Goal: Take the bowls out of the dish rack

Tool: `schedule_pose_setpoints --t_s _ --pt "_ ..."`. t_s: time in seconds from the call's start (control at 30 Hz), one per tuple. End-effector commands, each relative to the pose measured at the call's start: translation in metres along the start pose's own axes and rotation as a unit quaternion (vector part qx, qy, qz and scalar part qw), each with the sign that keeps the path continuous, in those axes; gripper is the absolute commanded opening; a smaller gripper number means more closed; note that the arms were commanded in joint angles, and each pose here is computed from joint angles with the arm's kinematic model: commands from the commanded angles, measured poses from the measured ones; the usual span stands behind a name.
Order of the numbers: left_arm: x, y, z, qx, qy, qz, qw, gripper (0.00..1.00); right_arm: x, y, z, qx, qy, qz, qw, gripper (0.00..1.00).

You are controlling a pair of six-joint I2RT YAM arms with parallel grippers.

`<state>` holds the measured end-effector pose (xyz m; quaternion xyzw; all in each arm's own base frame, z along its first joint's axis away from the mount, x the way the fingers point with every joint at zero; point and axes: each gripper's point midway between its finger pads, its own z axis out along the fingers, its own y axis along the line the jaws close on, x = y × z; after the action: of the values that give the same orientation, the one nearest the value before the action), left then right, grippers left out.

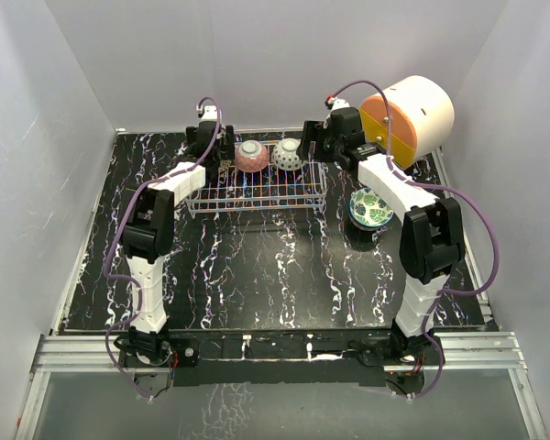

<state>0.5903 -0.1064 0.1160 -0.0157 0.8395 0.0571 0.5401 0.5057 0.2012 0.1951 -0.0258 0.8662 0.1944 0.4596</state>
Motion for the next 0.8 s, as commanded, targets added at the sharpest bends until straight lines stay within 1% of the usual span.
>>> schedule_pose_setpoints --t_s 0.0,0.03,0.13,0.2,0.33,0.47,0.57,0.7,0.77 --pt "0.011 0.023 0.008 -0.042 0.018 0.007 0.999 0.79 -0.031 0.011 -0.001 -0.018 -0.043 -0.007 0.999 0.80" --pt "0.011 0.022 0.008 -0.040 0.017 0.006 0.999 0.77 -0.031 0.010 -0.002 -0.017 -0.043 -0.007 0.999 0.80" --pt "0.009 0.019 0.006 -0.032 0.013 -0.001 0.999 0.64 -0.031 0.009 -0.002 -0.015 -0.043 -0.007 0.999 0.80" --pt "0.007 0.018 0.006 -0.029 0.012 -0.004 1.000 0.57 -0.031 0.010 -0.002 -0.016 -0.043 -0.007 0.999 0.80" --pt "0.006 0.018 0.004 -0.027 0.010 -0.008 1.000 0.48 -0.030 0.010 -0.002 -0.017 -0.041 -0.006 0.999 0.80" --pt "0.007 0.020 0.002 -0.029 0.010 -0.009 0.999 0.36 -0.029 0.010 -0.001 -0.018 -0.039 -0.005 0.999 0.80" --pt "0.002 0.018 -0.001 -0.024 0.005 -0.014 1.000 0.33 -0.026 0.011 -0.001 -0.021 -0.035 -0.004 0.999 0.79" --pt "-0.016 0.012 -0.009 -0.003 -0.005 -0.029 1.000 0.27 -0.027 0.012 -0.002 -0.023 -0.036 -0.002 0.999 0.79" --pt "-0.027 0.009 -0.013 0.007 -0.011 -0.038 0.999 0.26 -0.028 0.013 -0.003 -0.025 -0.036 -0.002 0.999 0.79"
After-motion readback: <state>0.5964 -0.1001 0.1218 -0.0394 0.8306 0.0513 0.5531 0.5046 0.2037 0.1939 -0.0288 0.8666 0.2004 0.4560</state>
